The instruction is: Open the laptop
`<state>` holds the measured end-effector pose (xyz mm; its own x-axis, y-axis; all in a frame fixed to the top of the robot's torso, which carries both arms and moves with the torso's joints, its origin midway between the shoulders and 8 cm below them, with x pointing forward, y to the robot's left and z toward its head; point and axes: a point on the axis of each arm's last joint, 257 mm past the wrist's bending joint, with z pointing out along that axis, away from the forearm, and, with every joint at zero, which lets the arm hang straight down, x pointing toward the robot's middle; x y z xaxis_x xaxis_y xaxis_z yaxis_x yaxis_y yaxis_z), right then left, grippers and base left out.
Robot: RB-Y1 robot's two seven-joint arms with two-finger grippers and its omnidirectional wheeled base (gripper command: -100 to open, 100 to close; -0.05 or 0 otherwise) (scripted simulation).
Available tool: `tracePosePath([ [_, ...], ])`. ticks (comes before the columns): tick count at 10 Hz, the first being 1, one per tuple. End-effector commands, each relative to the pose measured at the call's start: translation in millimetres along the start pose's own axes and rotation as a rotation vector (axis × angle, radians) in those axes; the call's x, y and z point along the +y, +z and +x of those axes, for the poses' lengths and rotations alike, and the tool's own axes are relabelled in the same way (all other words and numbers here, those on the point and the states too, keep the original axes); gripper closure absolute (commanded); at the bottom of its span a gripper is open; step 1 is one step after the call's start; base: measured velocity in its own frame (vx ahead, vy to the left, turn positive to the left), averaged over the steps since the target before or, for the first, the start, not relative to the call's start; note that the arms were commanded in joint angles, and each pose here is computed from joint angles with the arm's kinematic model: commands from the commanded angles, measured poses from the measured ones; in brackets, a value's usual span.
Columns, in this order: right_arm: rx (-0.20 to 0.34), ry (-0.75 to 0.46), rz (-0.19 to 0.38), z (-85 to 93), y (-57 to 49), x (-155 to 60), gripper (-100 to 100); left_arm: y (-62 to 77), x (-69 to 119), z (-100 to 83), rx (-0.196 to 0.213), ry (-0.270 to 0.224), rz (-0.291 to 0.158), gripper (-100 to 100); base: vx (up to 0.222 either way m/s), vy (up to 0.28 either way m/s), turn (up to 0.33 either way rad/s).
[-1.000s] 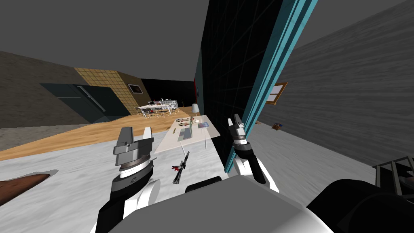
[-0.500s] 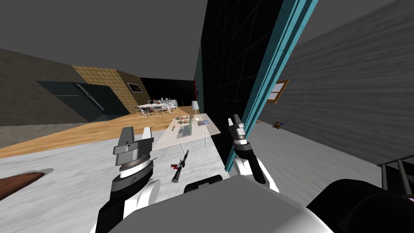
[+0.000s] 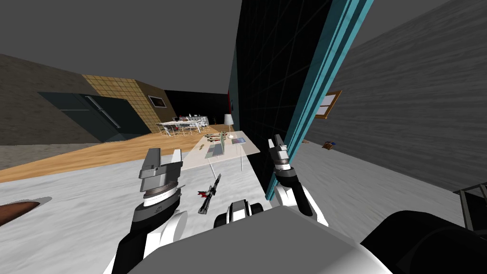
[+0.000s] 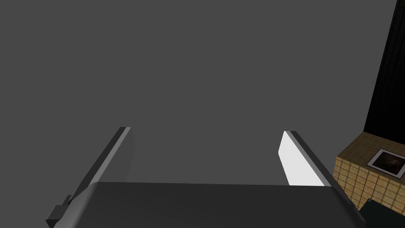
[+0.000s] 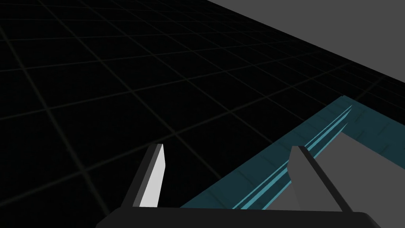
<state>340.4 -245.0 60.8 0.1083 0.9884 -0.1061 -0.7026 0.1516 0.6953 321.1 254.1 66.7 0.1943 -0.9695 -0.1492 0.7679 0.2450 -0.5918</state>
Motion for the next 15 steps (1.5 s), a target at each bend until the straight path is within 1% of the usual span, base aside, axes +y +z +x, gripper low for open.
tracePosePath([
  [1, 0.0, 0.0, 0.0, 0.0, 0.0, 0, 0, 0.5, 15.8, 6.6, 0.04, 0.018, -0.047, -100, 0.059, -0.036, -0.009],
  [4, 0.0, 0.0, 0.0, 0.0, 0.0, 0, 0, 1.6, 39.2, 11.6, 0.071, 0.04, -0.115, -100, 0.065, -0.034, -0.011],
  [7, 0.0, 0.0, 0.0, 0.0, 0.0, 0, 0, 1.5, 65.4, 15.1, 0.094, 0.064, -0.193, -100, 0.074, -0.046, -0.014],
  [12, 0.0, 0.0, 0.0, 0.0, 0.0, 0, 0, -1.9, 107.5, 18.4, 0.126, 0.102, -0.319, -100, 0.073, -0.037, -0.012],
  [15, 0.0, 0.0, 0.0, 0.0, 0.0, 0, 0, -5.1, 129.0, 19.0, 0.14, 0.122, -0.385, -100, 0.066, -0.036, -0.01],
])
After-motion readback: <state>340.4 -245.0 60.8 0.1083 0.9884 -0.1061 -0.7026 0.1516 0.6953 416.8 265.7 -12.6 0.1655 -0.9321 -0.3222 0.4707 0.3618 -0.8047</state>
